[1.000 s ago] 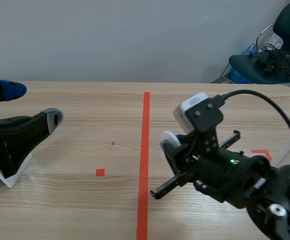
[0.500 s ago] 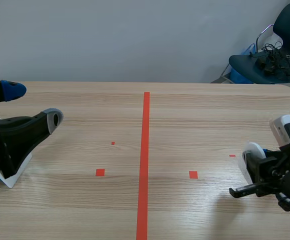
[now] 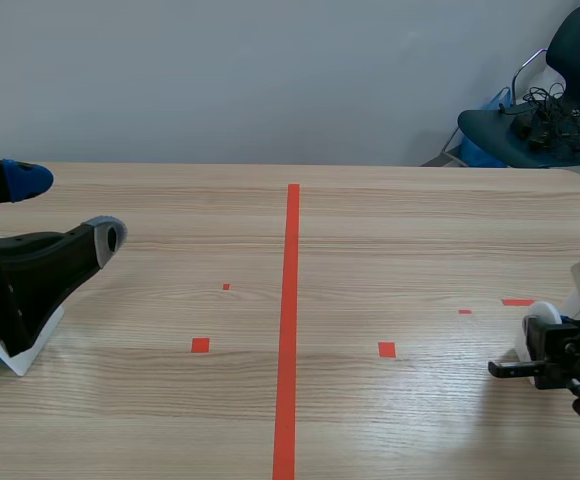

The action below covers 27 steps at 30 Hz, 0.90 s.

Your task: Do the leaf sorting experiment

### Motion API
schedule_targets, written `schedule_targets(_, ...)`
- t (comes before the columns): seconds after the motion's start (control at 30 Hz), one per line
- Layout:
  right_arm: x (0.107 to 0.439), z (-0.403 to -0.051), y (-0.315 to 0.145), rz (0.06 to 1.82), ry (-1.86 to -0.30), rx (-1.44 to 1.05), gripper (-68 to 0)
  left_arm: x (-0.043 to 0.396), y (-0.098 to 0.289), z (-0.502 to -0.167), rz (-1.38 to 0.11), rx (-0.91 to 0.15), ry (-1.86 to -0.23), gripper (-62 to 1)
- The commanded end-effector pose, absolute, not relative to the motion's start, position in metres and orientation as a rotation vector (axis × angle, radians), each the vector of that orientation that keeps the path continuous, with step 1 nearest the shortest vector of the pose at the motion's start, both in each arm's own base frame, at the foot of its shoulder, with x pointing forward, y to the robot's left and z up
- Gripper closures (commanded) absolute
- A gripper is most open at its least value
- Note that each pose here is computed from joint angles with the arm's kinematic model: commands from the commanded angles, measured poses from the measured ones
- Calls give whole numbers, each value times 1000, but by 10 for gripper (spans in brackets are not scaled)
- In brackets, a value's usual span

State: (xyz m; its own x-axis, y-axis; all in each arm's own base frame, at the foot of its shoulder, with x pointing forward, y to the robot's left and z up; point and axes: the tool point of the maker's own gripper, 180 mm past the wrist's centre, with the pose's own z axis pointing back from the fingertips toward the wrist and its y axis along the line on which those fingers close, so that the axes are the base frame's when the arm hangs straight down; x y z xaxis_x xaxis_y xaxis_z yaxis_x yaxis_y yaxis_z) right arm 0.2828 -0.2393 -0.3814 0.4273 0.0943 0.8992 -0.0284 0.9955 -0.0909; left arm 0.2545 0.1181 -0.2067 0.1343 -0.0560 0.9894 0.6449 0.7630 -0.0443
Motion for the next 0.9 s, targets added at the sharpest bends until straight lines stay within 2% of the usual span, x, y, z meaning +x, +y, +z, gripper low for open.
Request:
schedule_targets(0.0, 288, -367, -240, 96, -1169, -71, -79, 254, 113, -195, -550, -557, -1387, -623)
schedule_targets(0.17, 287, -368, -240, 96, -1168, -71, -197, 254, 113, -195, -550, -557, -1387, -623)
schedule_targets(0.33, 293, -355, -238, 107, -1210, -70, -274, 254, 113, -195, -550, -557, -1387, -623)
schedule_targets(0.47, 305, -322, -223, 158, -1287, -44, -353, 254, 113, -195, -550, -557, -1387, -623)
schedule_targets(0.7, 318, -242, -180, 233, -1402, 92, -436, 254, 113, -195, -550, -557, -1387, -623)
schedule_targets(0.8, 311, -223, -168, 296, -1409, 103, -513, 254, 113, -195, -550, -557, -1387, -623)
schedule_targets(0.87, 302, -215, -160, 304, -1412, 145, -588, 254, 113, -195, -550, -557, -1387, -623)
